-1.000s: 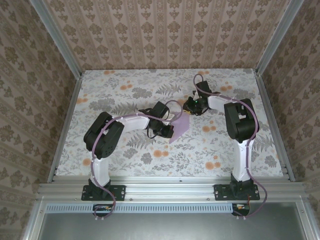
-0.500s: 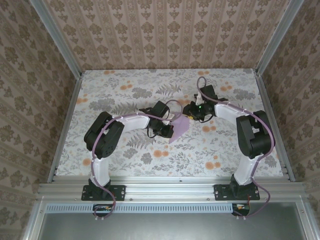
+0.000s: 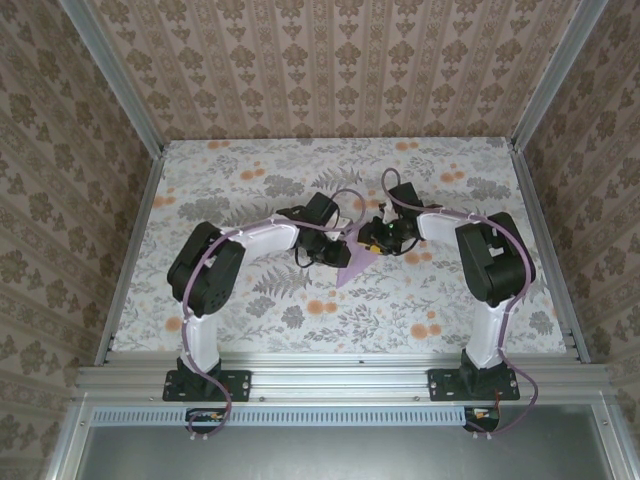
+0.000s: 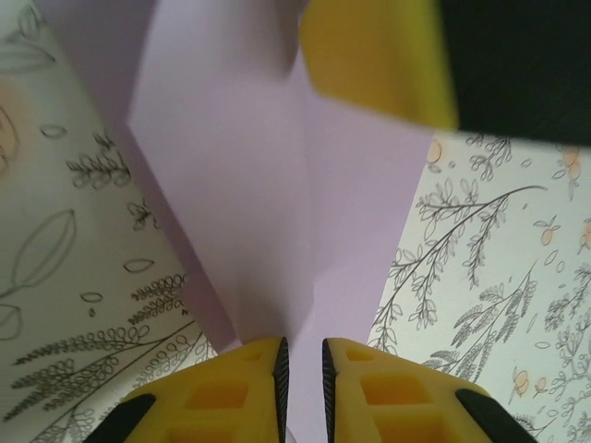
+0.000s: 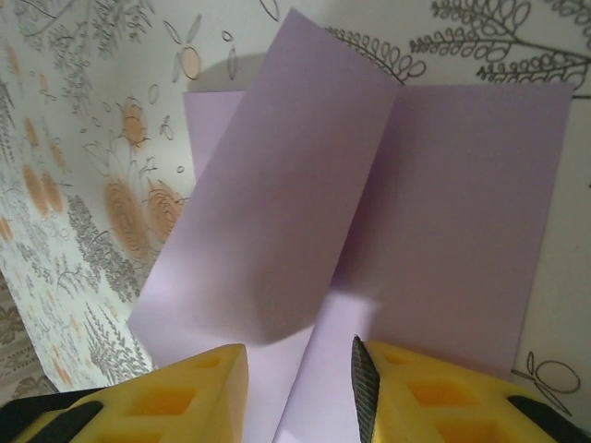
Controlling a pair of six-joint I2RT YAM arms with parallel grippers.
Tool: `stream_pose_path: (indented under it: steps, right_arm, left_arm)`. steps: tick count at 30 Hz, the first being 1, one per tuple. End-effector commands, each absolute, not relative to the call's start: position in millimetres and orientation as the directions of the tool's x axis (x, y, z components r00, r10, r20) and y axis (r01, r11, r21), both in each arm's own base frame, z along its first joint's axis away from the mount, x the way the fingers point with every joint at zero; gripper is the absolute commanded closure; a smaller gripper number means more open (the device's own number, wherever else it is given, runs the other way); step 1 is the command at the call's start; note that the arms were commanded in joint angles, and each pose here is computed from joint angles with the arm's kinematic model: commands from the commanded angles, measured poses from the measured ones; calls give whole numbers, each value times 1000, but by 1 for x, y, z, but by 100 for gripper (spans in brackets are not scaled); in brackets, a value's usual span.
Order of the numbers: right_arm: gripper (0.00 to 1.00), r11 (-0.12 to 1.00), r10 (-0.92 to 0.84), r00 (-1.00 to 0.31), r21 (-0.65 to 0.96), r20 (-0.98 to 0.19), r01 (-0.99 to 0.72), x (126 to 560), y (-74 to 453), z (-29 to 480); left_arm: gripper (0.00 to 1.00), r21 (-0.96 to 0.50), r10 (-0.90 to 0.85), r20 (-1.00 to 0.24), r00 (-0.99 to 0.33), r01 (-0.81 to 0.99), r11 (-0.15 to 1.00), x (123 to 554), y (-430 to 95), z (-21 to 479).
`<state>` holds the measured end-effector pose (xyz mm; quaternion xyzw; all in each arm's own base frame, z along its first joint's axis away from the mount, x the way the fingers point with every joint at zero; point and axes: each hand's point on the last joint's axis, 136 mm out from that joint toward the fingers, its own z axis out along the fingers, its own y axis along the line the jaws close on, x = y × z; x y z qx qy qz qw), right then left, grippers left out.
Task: Fold a paper plane with a square sheet of paper (pick it up from the middle)
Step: Turn over the paper at the center of the table.
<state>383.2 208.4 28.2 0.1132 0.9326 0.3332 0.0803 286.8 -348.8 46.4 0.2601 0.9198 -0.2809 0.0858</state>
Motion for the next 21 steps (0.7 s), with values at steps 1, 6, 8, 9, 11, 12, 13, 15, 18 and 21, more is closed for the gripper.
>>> stream_pose_path:
  steps: [1,6,8,9,11,12,13,15,18,21]
  right_arm:
    - [60,747,265,-960,649,-87,147,392,215,33]
    - [60,739,265,-960,658,-87,144,395,218,35]
    - [59,734,266,-960,663,-86,144,397,220,35]
    - [59,733,266,-960,665,-82,146,397,220,34]
    - [59,731,265,-961,666,-79,147,398,222,34]
    - [59,730,266,-961,666,-74,151,398,222,32]
    - [59,732,268,-961,664,-71,155,398,222,31]
    - [59,732,268,-961,663,-69,157,398,222,31]
    - [58,740,267,-961,653,-65,161,397,221,29]
    - [58,741,266,-961,653,-70,157,398,222,31]
  left_arm:
    - [78,-468,430,-310,-848,530,707,293,-348,58]
    - [77,-425,448,-300,-842,539,727,302,-342,48]
    - [76,-429,447,-304,-841,540,724,304,-343,46]
    - [75,-431,446,-305,-841,540,723,306,-343,46]
    - [75,-437,445,-305,-842,539,720,307,-344,44]
    - [75,-440,446,-304,-842,539,719,307,-344,42]
    - [74,-444,444,-302,-844,537,718,308,-344,41]
    - [73,-461,441,-300,-845,534,709,308,-345,40]
    - [73,-481,433,-302,-849,528,700,309,-347,41]
    - [71,-495,428,-302,-852,524,693,309,-347,41]
